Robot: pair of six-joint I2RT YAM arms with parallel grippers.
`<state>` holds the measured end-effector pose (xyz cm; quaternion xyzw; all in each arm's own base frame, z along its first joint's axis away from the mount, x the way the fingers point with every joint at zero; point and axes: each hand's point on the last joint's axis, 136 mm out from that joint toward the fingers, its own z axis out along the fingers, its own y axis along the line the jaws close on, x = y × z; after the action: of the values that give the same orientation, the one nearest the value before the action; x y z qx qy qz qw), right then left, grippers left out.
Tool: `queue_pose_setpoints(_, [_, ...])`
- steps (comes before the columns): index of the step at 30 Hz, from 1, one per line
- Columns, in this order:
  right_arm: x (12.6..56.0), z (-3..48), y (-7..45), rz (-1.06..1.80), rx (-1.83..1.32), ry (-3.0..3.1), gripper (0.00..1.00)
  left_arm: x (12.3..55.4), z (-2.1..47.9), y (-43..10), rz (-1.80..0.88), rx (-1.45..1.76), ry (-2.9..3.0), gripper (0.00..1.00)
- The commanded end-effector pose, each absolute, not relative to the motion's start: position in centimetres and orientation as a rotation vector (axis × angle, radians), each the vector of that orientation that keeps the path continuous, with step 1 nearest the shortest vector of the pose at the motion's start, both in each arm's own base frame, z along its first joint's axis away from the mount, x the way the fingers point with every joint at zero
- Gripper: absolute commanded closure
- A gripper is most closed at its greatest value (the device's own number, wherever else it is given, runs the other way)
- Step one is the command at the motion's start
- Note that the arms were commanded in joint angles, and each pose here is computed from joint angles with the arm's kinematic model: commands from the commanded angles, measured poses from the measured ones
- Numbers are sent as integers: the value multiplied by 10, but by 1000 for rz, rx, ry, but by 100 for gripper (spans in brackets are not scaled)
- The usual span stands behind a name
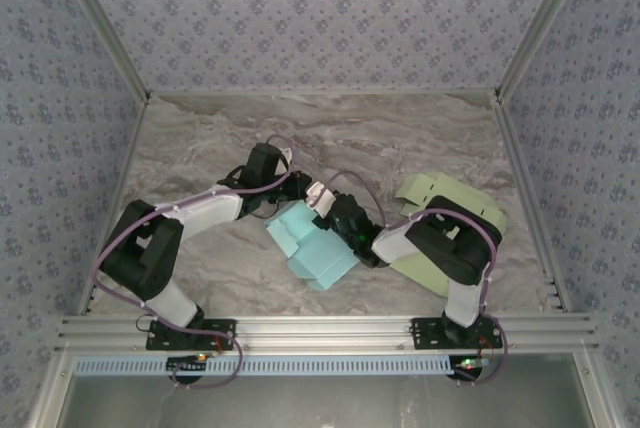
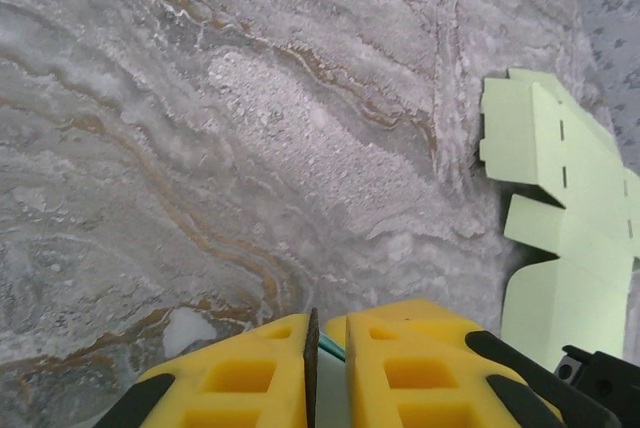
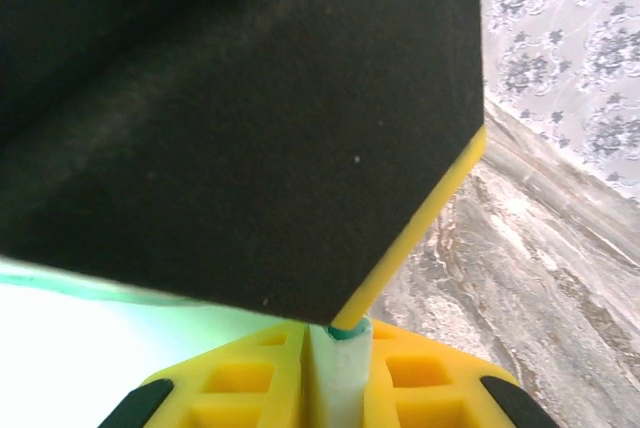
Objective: Fold the paper box
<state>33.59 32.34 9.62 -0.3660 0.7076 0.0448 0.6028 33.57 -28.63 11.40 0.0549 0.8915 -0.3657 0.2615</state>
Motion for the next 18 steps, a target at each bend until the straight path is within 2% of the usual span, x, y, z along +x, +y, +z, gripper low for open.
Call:
queue_pose_setpoints(1, [358, 122, 314, 14, -721, 1592, 84, 289, 94, -310, -1148, 248, 2548, 84])
queue_pose_setpoints(11, [366, 125, 319, 172, -507, 1615, 80, 290, 120, -304, -1039, 309, 2511, 83])
queue_pose_setpoints(15, [364, 118, 315, 195, -532, 1623, 76, 292, 137, -292, -964, 327, 2482, 79])
queue_pose_setpoints(18, [360, 116, 311, 214, -562, 1629, 75, 295, 154, -279, -905, 334, 2445, 73])
